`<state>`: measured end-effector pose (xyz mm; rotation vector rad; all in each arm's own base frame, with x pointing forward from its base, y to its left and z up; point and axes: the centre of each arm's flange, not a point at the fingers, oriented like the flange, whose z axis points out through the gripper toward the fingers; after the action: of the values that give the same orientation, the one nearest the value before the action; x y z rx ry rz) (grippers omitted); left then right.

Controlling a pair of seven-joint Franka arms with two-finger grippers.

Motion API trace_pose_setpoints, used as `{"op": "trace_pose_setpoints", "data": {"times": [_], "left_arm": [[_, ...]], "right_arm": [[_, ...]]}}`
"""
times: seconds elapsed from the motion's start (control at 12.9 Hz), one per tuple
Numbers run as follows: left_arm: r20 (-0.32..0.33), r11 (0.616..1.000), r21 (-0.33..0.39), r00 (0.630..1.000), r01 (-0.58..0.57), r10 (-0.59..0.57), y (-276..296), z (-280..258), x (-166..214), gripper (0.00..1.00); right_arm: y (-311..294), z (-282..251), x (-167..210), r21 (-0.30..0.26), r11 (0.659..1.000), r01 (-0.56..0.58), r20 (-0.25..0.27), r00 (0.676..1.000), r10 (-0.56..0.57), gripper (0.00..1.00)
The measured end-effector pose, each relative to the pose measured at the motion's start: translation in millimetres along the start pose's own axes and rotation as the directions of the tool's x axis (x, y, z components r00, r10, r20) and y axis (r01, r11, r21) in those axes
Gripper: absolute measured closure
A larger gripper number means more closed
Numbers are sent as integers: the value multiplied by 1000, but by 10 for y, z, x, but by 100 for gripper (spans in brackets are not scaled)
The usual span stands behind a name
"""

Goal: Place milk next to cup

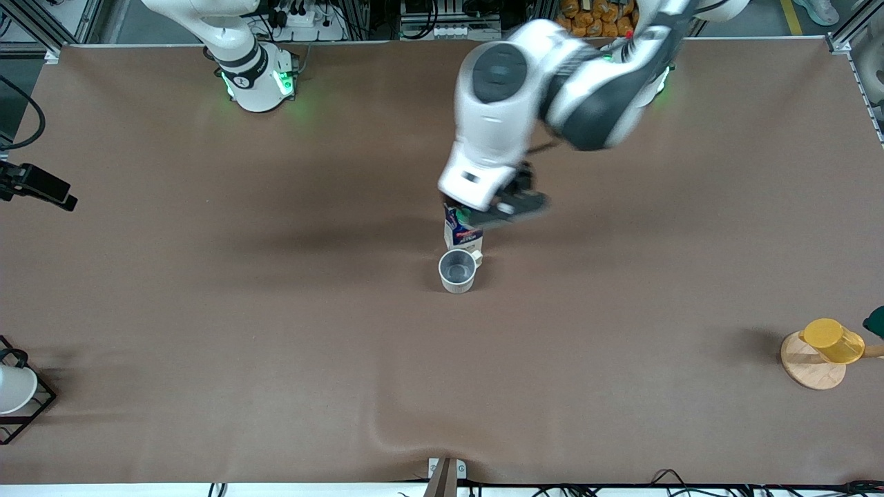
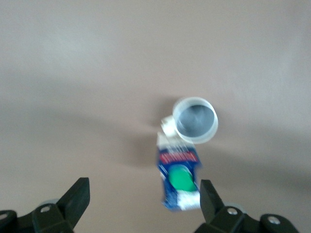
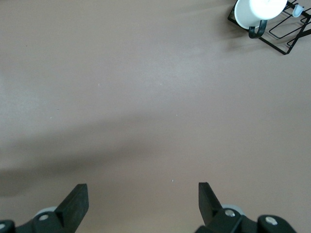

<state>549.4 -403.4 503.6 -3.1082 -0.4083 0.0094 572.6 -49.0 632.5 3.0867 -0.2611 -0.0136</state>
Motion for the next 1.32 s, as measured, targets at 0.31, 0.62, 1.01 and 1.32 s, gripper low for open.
{"op": "trace_pose_setpoints", "data": {"times": [0.31, 0.62, 1.01, 1.32], "left_arm": [[-30, 1000, -8, 999, -28, 27, -1295, -452, 996, 0], [-11, 975, 28, 975, -220, 220, -2135, -894, 1140, 0], [65, 944, 34, 943, -328, 326, -3336, -1574, 860, 0], [46, 945, 34, 945, -324, 323, -3461, -1727, 691, 0]], "right_arm": [[-1, 0, -8, 0, 1000, 0, 0, 1000, 0, 0], [4, -13, -44, 1, 1000, 1, 0, 1000, -1, 0], [-21, -15, -72, 25, 1000, -1, 2, 1000, 1, 0], [-39, 15, -91, 38, 999, -1, 6, 1000, 1, 0]]}}
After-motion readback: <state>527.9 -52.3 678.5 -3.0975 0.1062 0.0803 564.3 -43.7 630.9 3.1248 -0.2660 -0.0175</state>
